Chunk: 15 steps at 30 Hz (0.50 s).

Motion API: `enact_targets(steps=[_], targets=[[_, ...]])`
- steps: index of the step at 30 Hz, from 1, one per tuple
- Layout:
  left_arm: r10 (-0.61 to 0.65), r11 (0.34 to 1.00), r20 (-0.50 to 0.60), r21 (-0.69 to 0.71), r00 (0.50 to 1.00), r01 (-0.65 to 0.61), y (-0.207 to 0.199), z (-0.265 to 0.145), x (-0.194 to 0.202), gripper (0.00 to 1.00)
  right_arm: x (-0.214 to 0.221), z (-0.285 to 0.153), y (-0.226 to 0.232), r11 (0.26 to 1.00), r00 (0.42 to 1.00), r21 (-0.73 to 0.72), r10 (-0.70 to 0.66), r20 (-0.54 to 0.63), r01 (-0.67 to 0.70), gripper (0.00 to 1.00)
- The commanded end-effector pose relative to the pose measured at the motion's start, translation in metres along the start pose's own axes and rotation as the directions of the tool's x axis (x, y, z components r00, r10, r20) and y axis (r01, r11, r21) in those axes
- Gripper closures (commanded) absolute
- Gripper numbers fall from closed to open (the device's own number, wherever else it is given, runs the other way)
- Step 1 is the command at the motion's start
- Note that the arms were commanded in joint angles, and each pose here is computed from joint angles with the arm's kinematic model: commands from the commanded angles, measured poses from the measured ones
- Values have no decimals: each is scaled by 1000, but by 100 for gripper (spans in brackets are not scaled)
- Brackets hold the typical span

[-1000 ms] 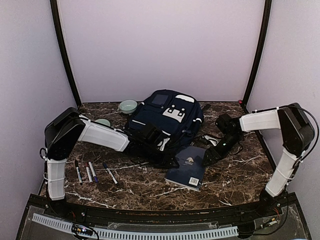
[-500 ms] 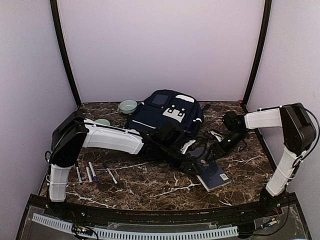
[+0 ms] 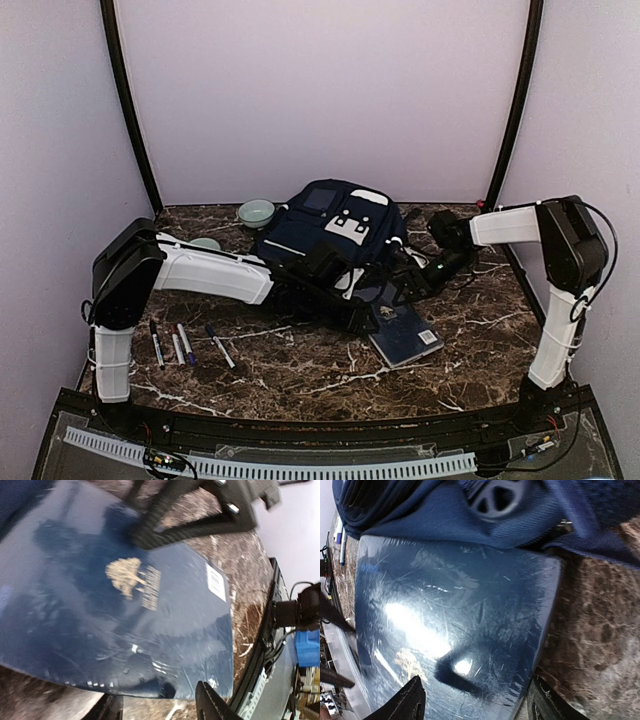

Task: Pack the student bag
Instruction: Adjust the book at the center of the board.

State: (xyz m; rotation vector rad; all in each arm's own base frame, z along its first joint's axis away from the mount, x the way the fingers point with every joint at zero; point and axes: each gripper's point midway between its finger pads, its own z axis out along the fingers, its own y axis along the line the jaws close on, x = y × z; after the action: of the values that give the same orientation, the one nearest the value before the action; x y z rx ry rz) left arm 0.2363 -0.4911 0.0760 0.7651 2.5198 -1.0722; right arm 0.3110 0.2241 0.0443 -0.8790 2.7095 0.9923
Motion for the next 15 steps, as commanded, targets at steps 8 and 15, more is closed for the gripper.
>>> enact_targets(steps=[8, 15], targets=[[-149, 988, 194, -14, 970, 155, 41, -31, -31, 49, 10, 34, 22, 990, 994, -121, 54, -91, -65, 31], [-271, 961, 166, -5, 948, 276, 60, -34, -9, 42, 16, 39, 18, 989, 992, -120, 69, -106, -82, 31]])
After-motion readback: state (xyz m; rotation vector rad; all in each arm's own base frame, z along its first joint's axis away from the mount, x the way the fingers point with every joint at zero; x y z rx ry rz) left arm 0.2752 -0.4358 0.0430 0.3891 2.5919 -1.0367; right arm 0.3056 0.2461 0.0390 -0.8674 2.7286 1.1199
